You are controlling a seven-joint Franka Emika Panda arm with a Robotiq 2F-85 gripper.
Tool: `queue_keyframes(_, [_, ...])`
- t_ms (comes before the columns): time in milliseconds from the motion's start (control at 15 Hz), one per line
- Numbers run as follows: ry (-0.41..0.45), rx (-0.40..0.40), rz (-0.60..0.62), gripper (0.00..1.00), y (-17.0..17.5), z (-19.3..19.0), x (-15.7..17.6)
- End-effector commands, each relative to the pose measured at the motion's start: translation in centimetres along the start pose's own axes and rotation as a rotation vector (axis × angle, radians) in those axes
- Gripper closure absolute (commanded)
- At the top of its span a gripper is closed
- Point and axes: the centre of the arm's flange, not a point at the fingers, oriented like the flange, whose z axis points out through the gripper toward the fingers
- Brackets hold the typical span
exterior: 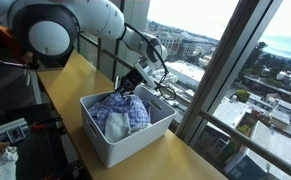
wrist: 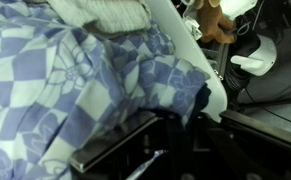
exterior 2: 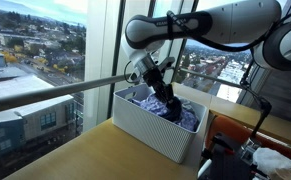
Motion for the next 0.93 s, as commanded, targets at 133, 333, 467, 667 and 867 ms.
queue_keyframes(133, [0.003,0.004,-0.084,0.98,-1.2,9.3,2.7])
queue_keyframes(333, [-0.011,-0.001,-0.108,0.98,-0.6,10.9,4.4])
queue_keyframes(467, [-0.016,-0.004,-0.12,0.98,-0.6,11.5,5.0])
queue_keyframes(667, [-0.018,-0.005,-0.128,0.98,-0.7,12.0,5.1])
queue_keyframes(867, [-0.016,-0.032,-0.11,0.62,-1.1,10.2,4.0])
